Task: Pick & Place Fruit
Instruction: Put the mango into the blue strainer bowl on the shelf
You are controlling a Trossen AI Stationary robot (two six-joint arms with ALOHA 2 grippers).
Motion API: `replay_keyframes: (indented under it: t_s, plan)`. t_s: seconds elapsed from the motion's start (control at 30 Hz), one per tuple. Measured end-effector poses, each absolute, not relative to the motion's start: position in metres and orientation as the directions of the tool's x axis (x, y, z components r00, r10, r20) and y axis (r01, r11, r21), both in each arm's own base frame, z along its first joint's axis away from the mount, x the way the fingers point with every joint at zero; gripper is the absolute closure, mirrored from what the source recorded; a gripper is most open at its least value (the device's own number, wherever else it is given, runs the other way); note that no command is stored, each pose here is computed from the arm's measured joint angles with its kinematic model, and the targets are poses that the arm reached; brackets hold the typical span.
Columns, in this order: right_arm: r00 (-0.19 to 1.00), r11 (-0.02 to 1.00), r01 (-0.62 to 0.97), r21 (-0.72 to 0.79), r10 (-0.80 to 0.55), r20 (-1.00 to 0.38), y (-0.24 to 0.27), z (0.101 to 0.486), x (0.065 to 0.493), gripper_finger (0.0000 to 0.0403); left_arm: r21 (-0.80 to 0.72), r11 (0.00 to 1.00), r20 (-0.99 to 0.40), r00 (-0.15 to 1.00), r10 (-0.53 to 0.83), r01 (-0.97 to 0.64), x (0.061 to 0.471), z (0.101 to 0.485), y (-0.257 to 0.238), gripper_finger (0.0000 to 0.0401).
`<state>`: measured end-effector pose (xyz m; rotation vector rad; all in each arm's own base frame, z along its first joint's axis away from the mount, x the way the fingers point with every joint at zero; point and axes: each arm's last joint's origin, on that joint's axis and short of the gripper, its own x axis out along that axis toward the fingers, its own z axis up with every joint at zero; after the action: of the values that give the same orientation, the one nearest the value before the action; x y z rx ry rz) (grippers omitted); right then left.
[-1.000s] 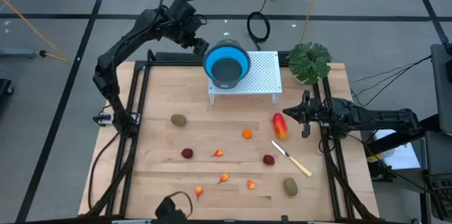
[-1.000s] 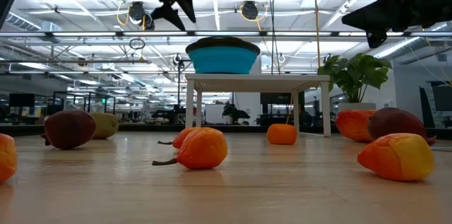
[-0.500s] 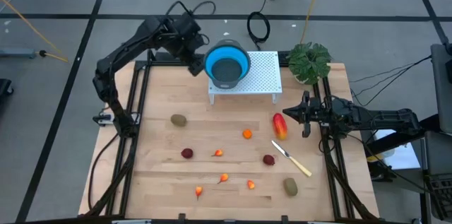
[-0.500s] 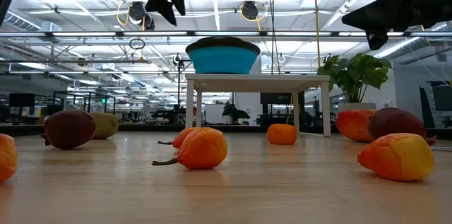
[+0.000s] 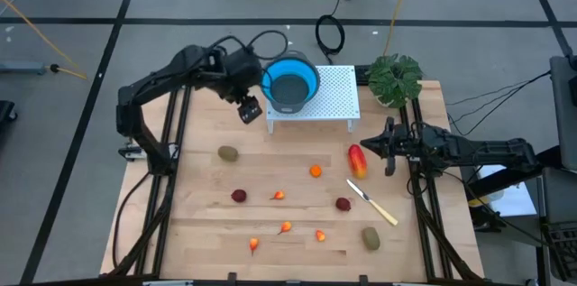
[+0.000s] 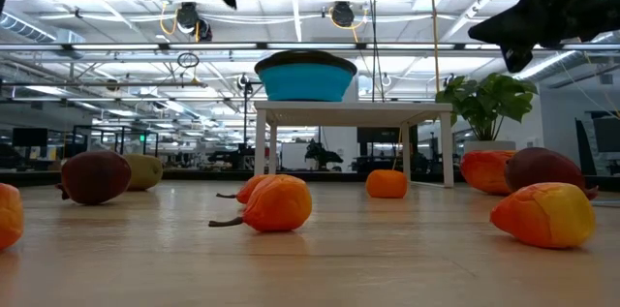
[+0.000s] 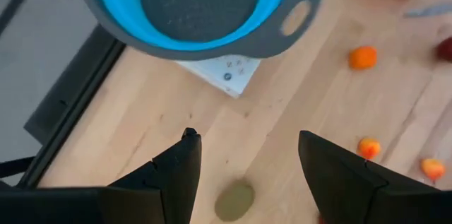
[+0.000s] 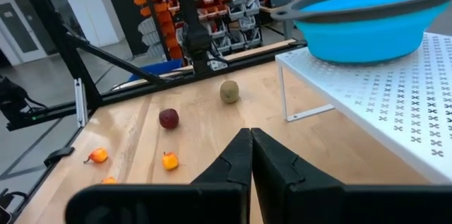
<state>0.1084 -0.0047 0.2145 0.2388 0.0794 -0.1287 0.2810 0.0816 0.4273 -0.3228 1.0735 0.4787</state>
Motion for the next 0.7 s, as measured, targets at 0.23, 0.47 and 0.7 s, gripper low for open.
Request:
replay_keyframes:
  t_s: [0.23,0.47,0.7]
  plan:
    - [0.982,0.963,0.143,0.229,-0.108,-0.156,-0.004,0.209,0.116,0.0403,0.019,0.851,-0.844,0.448,0.294,-0.524,0.28,0.439,0.032,0.0164]
    - [0.98,0.969,0.107,0.224,-0.064,-0.19,0.002,0.205,0.123,0.0403,0.075,0.844,-0.792,0.482,0.374,-0.531,0.285,0.436,-0.011,0.0164]
    - [0.99,0.971,0.058,0.231,-0.026,-0.141,0.007,0.21,0.127,0.0403,0.109,0.84,-0.806,0.447,0.387,-0.531,0.292,0.409,-0.035,0.0164]
